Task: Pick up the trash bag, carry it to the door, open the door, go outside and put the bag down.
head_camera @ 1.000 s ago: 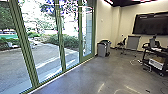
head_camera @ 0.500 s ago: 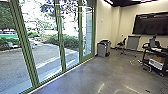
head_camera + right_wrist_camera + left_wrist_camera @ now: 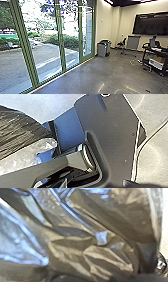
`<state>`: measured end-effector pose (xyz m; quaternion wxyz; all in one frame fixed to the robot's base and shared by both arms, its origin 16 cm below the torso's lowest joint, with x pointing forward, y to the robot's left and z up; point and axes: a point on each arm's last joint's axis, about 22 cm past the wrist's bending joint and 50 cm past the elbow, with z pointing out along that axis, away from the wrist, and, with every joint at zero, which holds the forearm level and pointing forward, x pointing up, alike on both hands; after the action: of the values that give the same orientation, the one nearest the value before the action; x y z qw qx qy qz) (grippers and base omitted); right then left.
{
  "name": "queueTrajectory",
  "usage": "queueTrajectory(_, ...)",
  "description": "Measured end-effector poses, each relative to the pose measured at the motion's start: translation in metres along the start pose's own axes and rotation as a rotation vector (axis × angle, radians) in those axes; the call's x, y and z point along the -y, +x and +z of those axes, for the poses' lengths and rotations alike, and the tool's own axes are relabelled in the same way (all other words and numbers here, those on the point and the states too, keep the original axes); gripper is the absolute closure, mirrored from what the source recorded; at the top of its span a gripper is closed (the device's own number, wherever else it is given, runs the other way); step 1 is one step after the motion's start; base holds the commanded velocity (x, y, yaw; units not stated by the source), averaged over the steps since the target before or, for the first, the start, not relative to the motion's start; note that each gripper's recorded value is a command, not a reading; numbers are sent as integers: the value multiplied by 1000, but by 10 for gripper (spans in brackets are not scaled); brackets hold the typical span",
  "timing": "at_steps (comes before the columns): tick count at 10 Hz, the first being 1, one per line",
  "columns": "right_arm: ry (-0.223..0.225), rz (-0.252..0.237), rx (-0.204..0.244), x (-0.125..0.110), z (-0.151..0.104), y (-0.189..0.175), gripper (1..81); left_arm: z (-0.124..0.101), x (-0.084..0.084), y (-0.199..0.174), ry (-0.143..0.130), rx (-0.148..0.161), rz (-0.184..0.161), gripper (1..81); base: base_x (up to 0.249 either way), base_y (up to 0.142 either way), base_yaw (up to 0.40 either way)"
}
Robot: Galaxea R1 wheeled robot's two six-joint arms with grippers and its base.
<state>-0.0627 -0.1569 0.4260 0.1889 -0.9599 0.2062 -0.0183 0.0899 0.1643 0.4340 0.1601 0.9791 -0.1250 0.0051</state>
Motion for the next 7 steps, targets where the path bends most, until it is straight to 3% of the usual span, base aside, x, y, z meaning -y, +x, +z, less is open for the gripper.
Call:
queueTrajectory(2, -4, 4, 14, -4, -1, -13, 10, 0, 1, -7, 2, 5, -2, 811, 84, 0, 0)
queueTrajectory(5, 1, 0, -3, 1, 0, 0, 10, -2, 5, 4, 9, -12, 0, 811, 98, 0, 0)
queueTrajectory(7, 1, 2, 2, 0, 0, -4, 10, -1, 5, 2, 8, -11, -1, 811, 104, -68, 0)
